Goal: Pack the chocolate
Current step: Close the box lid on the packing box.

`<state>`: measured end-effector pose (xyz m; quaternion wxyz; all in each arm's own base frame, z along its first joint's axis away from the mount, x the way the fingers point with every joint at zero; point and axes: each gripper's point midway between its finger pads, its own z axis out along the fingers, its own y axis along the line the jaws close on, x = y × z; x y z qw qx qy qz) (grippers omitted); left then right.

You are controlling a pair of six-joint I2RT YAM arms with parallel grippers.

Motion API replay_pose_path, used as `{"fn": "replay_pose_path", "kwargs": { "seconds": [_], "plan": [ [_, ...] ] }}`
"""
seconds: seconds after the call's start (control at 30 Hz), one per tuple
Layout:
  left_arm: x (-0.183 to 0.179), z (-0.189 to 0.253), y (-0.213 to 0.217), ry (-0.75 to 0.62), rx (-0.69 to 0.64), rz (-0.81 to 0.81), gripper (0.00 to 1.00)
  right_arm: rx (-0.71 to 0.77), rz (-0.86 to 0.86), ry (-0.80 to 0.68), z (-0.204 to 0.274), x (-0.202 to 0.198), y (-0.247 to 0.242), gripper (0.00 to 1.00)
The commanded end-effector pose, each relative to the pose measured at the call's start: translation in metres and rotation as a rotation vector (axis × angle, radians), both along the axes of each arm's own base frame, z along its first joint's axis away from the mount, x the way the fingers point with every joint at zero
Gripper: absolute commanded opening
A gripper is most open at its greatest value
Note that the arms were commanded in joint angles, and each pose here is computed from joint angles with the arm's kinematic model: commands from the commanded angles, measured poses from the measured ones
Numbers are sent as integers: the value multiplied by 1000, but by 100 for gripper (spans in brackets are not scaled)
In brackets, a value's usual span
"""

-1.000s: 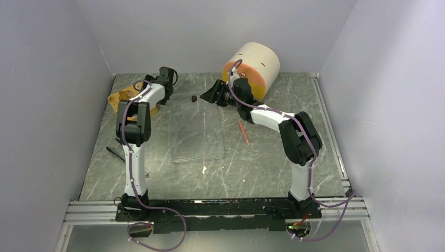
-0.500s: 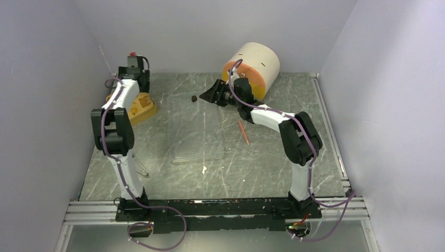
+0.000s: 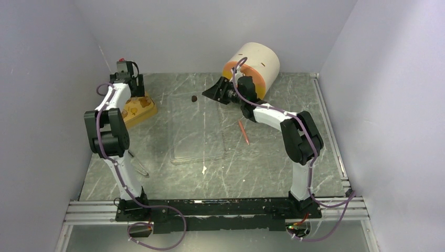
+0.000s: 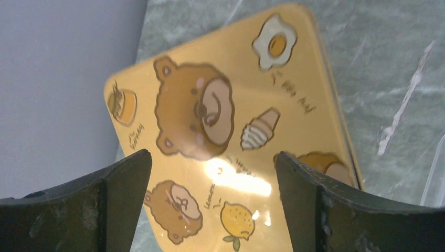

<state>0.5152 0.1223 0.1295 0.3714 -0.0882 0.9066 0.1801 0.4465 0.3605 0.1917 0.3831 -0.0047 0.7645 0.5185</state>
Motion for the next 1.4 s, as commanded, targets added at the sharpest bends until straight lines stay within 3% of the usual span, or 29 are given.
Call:
{"fn": "replay_pose_path", "kwargs": {
  "seconds": [0.0,0.23,0.7,1.0,1.37],
  "plan": [
    [-27,11,9,-47,-101,60,93,53,22,-70,25,4,5,64],
    [-50,27,38,-156,-177,135,96,63,29,-66,27,3,6,64],
    [-70,-5,48,-119,-318,254,76,80,39,-65,33,-1,7,64],
    [-79,-18,49,-94,-324,282,88,86,44,-60,31,-1,8,64],
    [-75,-37,39,-112,-453,288,72,92,42,-54,29,1,7,64]
  ]
}}
